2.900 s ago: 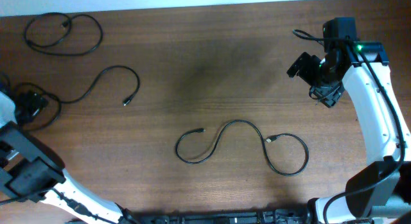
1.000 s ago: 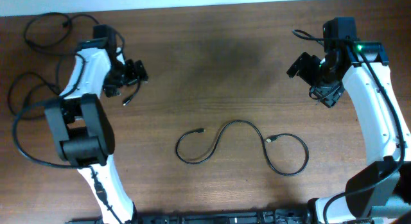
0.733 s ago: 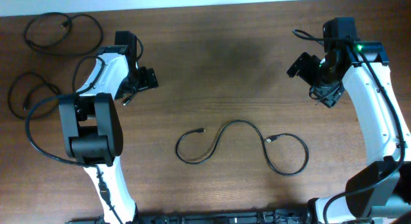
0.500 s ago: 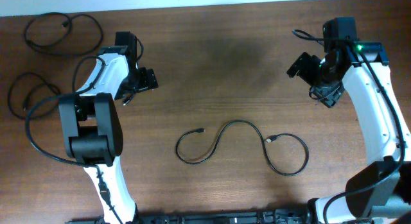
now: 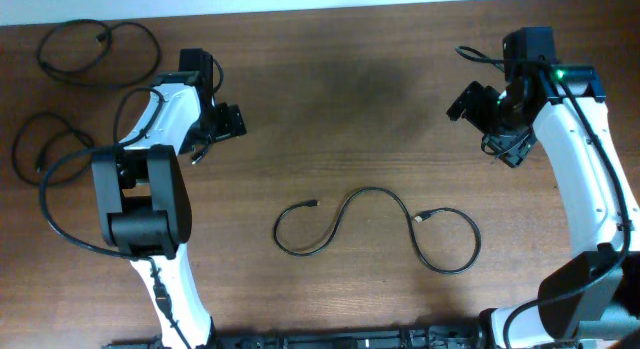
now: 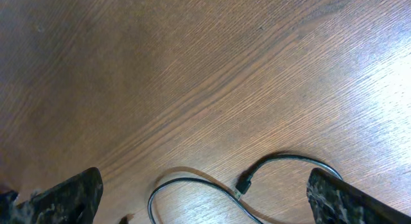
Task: Untangle cables
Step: 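Move the left gripper right toward the center cable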
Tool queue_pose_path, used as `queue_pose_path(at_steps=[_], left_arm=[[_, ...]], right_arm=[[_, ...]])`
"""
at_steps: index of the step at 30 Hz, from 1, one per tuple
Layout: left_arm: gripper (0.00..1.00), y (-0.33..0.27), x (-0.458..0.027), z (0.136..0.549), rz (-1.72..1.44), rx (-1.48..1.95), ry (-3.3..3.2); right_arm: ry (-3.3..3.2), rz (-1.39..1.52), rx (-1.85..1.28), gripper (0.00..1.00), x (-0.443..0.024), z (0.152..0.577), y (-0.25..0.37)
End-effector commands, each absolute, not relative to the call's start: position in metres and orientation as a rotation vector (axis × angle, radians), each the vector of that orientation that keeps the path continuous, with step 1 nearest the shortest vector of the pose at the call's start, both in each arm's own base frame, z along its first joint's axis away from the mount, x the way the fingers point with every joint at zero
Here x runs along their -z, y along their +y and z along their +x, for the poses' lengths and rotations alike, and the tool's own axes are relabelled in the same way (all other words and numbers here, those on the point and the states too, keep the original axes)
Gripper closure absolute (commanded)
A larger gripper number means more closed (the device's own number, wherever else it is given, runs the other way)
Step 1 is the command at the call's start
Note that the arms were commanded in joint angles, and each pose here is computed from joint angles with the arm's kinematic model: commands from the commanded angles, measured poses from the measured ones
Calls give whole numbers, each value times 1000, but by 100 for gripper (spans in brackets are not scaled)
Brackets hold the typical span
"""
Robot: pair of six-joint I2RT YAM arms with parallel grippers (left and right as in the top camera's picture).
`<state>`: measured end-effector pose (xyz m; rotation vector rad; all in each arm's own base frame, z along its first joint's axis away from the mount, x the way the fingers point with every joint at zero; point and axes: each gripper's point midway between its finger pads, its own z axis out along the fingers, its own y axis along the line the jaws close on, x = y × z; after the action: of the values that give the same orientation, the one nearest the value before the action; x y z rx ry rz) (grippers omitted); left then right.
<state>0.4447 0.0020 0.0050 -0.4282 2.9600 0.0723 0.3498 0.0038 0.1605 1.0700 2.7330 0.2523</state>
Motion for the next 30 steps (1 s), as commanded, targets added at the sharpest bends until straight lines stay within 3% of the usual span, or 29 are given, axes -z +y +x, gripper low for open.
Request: queue_pose_path(at_steps=[1,8,9,10,13,15,17,18,24,30], left_arm=[[1,4,-16,452,-406,-79,2911],[11,3,1,464,-405,-72,2888],[16,4,2,467,-405,-74,2879],[33,4,4,467,-405,-74,2880],[36,4,14,464,-406,-80,2904],[51,4,27,460,-409,-88,2930],[92,9,34,457,-413,-136,2943],[100,17,32,458,-417,-199,2932],[100,86,0,465,-452,-793,2720],[100,98,-7,481,-489,-649,2727]], right_arm=[[2717,1057,-244,2,-166,352,1],[2717,1056,-244,2,-166,352,1],[2717,1057,-244,2,-166,352,1],[2717,1057,-244,2,-166,352,1],[2717,1057,-244,2,-166,352,1],[2717,1057,-244,2,-166,352,1],[2716,1057,-244,2,-166,352,1],[2717,1056,-244,2,-166,352,1],[2717,1056,-244,2,-166,352,1],[2717,1057,-244,2,-166,352,1]])
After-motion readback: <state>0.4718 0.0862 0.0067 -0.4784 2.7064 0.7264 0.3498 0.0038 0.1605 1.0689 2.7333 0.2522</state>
